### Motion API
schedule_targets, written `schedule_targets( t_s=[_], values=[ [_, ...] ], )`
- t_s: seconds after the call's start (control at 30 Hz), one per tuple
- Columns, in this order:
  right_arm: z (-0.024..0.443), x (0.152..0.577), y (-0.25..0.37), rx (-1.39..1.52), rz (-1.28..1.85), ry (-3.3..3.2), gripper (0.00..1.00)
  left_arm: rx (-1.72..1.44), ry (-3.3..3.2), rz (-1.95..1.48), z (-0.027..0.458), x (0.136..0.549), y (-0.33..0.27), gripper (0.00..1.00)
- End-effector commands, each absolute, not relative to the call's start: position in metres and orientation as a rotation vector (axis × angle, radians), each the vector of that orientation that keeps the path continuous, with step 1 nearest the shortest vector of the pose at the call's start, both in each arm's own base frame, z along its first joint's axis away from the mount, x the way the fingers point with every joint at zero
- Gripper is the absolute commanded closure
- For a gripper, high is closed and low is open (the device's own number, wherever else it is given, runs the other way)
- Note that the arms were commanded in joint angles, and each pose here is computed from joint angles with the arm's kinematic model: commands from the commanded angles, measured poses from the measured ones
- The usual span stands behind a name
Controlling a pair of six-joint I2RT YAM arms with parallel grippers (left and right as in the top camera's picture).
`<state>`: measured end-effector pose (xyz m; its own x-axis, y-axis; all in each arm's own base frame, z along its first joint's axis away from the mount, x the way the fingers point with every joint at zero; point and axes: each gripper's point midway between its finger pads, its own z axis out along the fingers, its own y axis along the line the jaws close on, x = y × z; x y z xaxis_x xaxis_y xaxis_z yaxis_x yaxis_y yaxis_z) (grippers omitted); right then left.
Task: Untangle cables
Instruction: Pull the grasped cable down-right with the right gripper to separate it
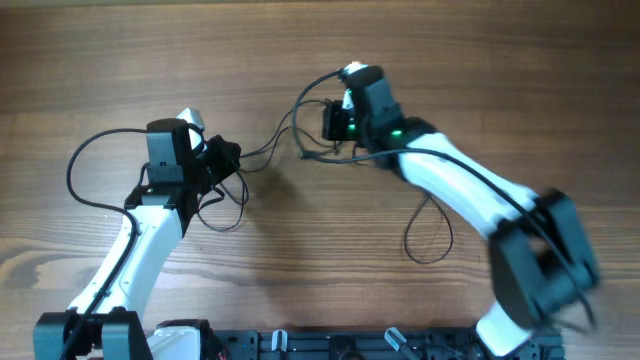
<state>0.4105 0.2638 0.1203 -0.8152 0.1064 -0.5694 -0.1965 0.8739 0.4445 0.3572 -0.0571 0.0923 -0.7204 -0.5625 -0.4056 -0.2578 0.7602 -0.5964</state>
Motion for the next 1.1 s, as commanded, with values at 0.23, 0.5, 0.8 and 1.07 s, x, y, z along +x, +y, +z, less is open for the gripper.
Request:
schedule_targets(
  t_s=[0.23,0.5,0.8,1.07],
  values=[
    [0.181,0.325,0.143,0.300,0.249,2.577,0.96,-0.605,2.377,-0.650,0.089,0.357,-0.054,0.92],
    [0.132,0.269,0.109,0.733,0.071,2.753,0.96,-0.605,2.378,-0.650,0.088,0.357,-0.054,0.92],
    [0.068,0.237,0.121,0.744,0.167,2.905,0.95,-0.605,2.378,-0.650,0.089,0.357,-0.054,0.91],
    [0.038,0.218,0.131,0.748,0.274,2.974,0.23,-0.606,2.378,-0.650,0.088,0.357,-0.054,0.91]
  ],
)
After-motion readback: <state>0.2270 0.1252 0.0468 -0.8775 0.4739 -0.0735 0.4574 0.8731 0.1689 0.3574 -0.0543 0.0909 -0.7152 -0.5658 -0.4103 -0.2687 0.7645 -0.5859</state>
